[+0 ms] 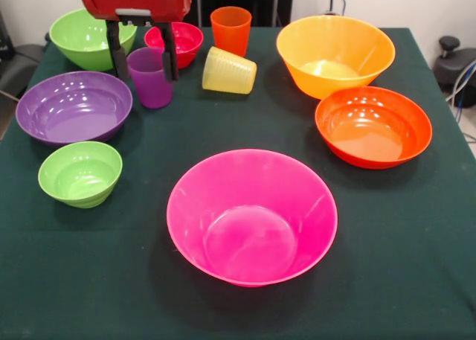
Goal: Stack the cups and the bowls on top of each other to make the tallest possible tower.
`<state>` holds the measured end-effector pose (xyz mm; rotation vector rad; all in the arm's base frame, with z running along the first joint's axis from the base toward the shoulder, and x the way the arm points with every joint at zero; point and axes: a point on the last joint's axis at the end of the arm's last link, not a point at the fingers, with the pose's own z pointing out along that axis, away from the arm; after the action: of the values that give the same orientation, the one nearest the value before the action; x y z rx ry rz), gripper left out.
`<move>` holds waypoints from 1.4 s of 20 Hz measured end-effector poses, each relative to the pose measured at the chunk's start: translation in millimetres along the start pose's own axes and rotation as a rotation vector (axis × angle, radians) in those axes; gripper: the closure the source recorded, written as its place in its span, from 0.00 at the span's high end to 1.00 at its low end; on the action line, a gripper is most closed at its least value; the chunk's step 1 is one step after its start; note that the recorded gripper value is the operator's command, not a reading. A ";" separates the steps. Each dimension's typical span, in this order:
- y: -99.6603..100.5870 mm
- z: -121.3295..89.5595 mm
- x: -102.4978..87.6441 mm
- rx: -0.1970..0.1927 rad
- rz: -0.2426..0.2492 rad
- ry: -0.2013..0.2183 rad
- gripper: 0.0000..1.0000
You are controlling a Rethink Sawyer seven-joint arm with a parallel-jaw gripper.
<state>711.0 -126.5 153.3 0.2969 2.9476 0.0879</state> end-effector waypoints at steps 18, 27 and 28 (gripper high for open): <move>7.6 -16.6 13.5 0.006 -0.005 0.014 1.00; 7.4 -17.5 14.4 0.008 -0.005 0.014 1.00; 7.4 -17.4 14.4 0.008 -0.005 0.014 1.00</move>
<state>695.4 -117.0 168.5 0.2911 2.9634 0.0779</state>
